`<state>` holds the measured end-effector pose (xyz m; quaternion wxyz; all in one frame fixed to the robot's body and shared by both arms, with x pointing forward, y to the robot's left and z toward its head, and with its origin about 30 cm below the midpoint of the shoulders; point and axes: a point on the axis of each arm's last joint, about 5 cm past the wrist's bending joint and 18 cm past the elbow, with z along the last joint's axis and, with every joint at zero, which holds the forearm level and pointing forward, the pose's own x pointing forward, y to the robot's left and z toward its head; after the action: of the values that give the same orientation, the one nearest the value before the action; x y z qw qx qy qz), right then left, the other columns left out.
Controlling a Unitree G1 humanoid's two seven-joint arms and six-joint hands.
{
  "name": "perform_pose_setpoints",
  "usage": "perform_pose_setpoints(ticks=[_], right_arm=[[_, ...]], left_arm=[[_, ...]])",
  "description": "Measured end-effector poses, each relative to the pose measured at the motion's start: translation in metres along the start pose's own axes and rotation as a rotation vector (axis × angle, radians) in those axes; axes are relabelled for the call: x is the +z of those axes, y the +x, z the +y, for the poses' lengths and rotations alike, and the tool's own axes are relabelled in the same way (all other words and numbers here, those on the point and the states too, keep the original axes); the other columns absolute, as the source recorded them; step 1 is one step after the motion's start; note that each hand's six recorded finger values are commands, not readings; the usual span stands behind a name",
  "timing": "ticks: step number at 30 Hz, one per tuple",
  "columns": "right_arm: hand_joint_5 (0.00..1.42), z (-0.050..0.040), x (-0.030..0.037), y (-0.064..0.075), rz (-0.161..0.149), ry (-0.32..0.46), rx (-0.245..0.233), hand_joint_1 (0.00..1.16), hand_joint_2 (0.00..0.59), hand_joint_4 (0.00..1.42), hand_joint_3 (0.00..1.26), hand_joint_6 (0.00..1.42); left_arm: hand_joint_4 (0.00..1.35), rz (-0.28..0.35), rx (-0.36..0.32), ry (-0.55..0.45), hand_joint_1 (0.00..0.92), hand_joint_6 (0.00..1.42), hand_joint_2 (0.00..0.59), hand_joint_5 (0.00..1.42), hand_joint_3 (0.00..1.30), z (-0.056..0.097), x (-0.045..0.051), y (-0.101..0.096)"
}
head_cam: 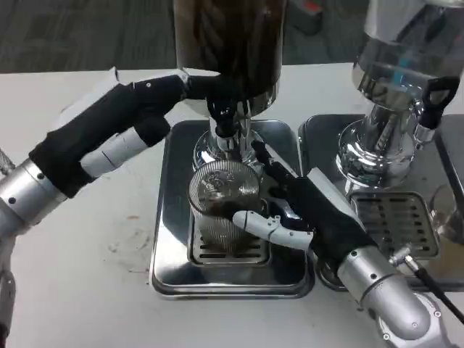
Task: Grasp the cup under the faucet to collect the drink, then remove the cup.
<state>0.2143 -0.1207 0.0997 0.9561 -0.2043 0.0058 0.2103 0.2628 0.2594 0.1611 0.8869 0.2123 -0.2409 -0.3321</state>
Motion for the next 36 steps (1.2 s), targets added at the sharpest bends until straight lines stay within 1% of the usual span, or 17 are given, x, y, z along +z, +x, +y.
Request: perform_pose_setpoints(ticks=[7,9,13,17,24,29,36], right_arm=[[0.0,0.0,-0.0009,0.0,-0.005,0.008,0.01,0.52,0.212,0.0,0.0,0.1],[0.0,-0.0001,-0.0008,0.001,-0.006,0.008,0.015,0.52,0.198,0.0,0.0,0.1],[0.0,-0.0003,-0.0002,0.001,-0.012,0.005,0.021,0.53,0.205,0.0,0.0,0.08],[0.0,0.0004,0.0,0.001,-0.011,-0.013,0.028,0.54,0.202,0.0,0.0,0.08],[0.0,0.0002,-0.0001,0.001,-0.006,-0.045,0.029,0.54,0.2,0.0,0.0,0.08],[0.0,0.0024,0.0006,0.002,-0.002,-0.08,0.034,0.55,0.198,0.0,0.0,0.08],[0.0,0.0046,0.0012,0.002,0.006,-0.101,0.029,0.56,0.193,0.0,0.0,0.08]], left_arm=[[0.28,0.024,0.086,-0.009,0.0,0.17,0.086,0.24,0.35,0.001,-0.0023,-0.013],[0.28,0.035,0.098,-0.015,0.0,0.17,0.091,0.25,0.35,-0.001,-0.0035,-0.017],[0.29,0.062,0.131,-0.03,0.0,0.17,0.093,0.25,0.37,-0.002,-0.0063,-0.026],[0.3,0.086,0.159,-0.04,0.0,0.17,0.098,0.26,0.39,-0.004,-0.0079,-0.033],[0.31,0.124,0.178,-0.062,0.0,0.17,0.104,0.28,0.4,-0.008,-0.011,-0.042],[0.33,0.148,0.19,-0.077,0.0,0.18,0.106,0.28,0.41,-0.011,-0.0128,-0.048],[0.34,0.169,0.202,-0.091,0.0,0.19,0.112,0.29,0.43,-0.013,-0.014,-0.054]])
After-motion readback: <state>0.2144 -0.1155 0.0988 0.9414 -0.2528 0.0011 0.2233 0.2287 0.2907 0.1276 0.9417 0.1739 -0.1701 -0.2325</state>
